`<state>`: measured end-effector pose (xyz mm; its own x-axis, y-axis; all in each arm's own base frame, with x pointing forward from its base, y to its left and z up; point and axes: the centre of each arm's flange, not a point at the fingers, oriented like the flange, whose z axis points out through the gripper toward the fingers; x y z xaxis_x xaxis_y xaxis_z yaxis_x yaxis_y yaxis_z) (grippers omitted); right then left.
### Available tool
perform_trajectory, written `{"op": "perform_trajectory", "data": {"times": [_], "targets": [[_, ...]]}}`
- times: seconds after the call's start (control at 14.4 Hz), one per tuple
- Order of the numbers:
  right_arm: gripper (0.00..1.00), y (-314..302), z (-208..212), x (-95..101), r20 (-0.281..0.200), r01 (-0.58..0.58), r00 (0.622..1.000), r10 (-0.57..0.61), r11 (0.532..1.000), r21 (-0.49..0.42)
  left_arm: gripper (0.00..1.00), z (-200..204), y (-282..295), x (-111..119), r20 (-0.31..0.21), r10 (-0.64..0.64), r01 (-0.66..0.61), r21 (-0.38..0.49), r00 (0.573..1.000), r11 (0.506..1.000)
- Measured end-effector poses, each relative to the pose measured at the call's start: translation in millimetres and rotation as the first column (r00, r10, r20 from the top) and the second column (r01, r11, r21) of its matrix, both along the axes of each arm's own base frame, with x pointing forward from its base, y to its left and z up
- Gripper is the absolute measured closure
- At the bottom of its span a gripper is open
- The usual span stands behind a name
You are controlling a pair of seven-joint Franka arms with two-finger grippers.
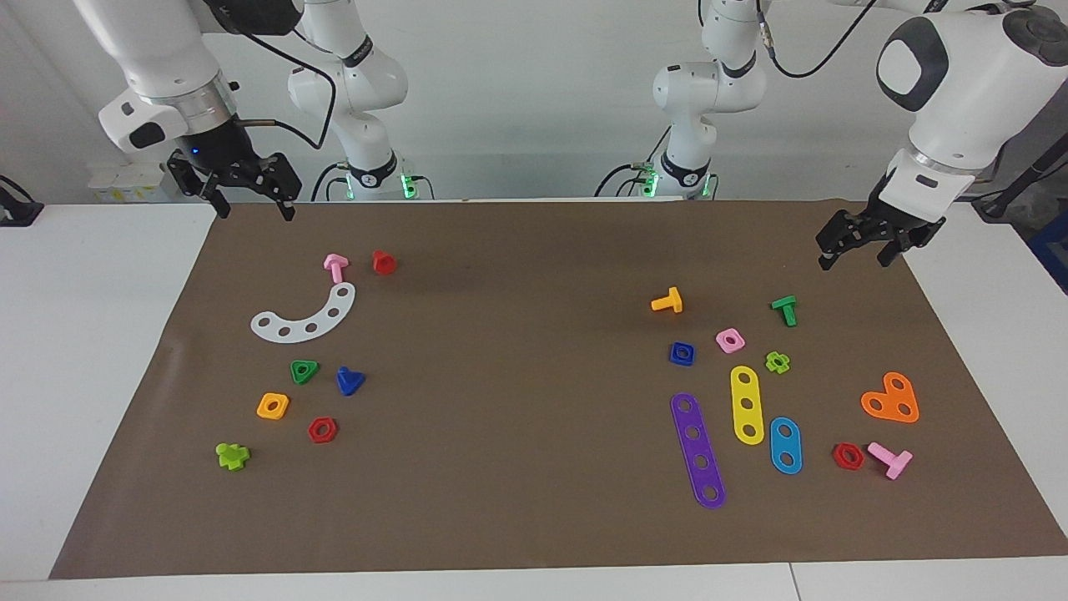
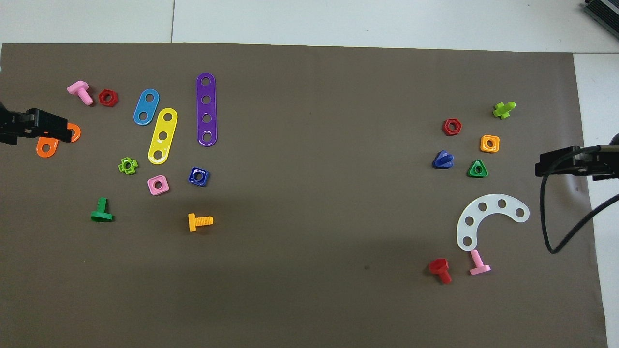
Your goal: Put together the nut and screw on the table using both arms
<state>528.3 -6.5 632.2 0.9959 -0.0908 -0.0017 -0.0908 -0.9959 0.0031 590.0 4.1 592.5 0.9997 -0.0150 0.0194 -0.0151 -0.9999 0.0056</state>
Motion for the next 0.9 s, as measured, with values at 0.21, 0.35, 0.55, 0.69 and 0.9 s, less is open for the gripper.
{"op": "perform_trajectory", "data": {"times": [0.21,0.35,0.55,0.69,0.9], "targets": [[0.00,-0.3,-0.7,0.0,-0.001,0.001,1.000,-0.001,1.000,0.000,0.00,0.0,0.0,0.0,0.000,0.000,0.000,0.000,1.000,1.000],[0.00,-0.5,-2.1,0.0,-0.004,0.001,1.000,-0.001,1.000,0.000,0.00,0.0,0.0,0.0,0.000,0.000,0.000,0.000,1.000,1.000],[0.00,1.2,-21.2,7.9,0.026,-0.002,1.000,0.002,1.000,0.000,0.00,0.0,0.0,0.0,0.000,0.000,0.000,0.000,1.000,1.000],[0.00,7.3,-52.7,18.6,0.057,-0.024,0.998,0.024,1.000,-0.001,0.00,0.0,0.0,0.0,0.000,0.000,0.000,0.000,1.000,1.000],[0.00,40.1,-129.1,53.6,0.091,-0.137,0.987,0.134,0.990,0.026,0.00,0.0,0.0,0.0,0.000,0.000,0.000,0.000,1.000,1.000]]}}
